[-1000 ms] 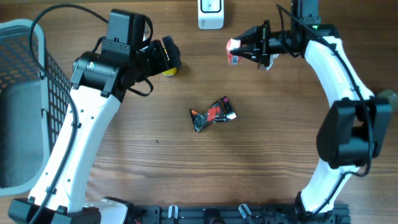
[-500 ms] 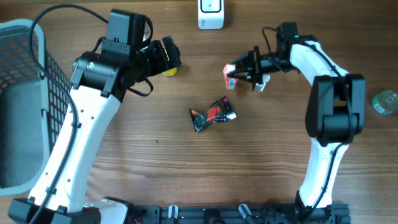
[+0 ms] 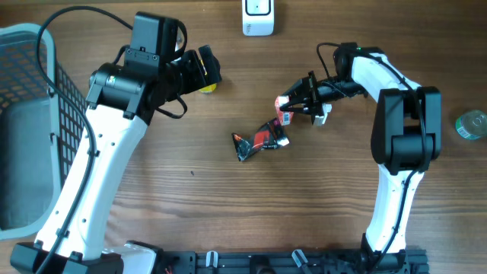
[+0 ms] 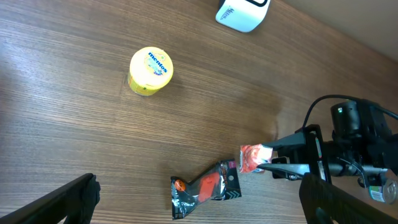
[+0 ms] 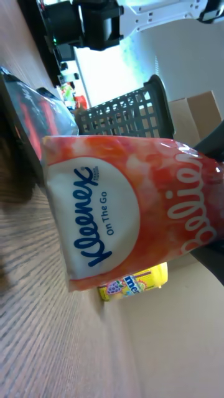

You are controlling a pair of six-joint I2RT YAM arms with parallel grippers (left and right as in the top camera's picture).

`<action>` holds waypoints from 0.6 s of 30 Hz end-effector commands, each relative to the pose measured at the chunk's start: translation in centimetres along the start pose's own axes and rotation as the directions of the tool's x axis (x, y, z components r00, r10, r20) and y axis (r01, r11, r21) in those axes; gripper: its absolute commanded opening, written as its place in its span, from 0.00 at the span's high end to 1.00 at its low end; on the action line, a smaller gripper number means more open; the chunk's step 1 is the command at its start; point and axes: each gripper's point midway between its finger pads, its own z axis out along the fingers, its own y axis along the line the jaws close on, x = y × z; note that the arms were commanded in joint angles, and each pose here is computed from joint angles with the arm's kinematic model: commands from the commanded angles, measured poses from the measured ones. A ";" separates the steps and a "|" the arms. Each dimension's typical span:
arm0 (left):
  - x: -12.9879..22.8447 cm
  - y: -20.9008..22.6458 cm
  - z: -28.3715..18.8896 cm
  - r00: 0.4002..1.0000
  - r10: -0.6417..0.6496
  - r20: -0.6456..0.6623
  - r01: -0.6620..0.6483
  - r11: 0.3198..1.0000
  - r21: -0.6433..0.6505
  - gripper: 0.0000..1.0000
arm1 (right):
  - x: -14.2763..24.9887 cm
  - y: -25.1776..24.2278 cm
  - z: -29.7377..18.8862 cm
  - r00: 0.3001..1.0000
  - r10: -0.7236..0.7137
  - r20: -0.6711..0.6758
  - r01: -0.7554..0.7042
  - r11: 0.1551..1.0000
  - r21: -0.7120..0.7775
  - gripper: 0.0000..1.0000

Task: Scan the item barcode
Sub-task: 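Hold the Kleenex pack's barcode in front of the white scanner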

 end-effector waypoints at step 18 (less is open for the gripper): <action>-1.7 0.0 0.3 0.997 -0.009 0.073 0.009 1.000 -0.008 0.00 | 10.3 5.9 -1.8 0.613 -0.735 -0.288 0.695 0.676 -0.244 0.92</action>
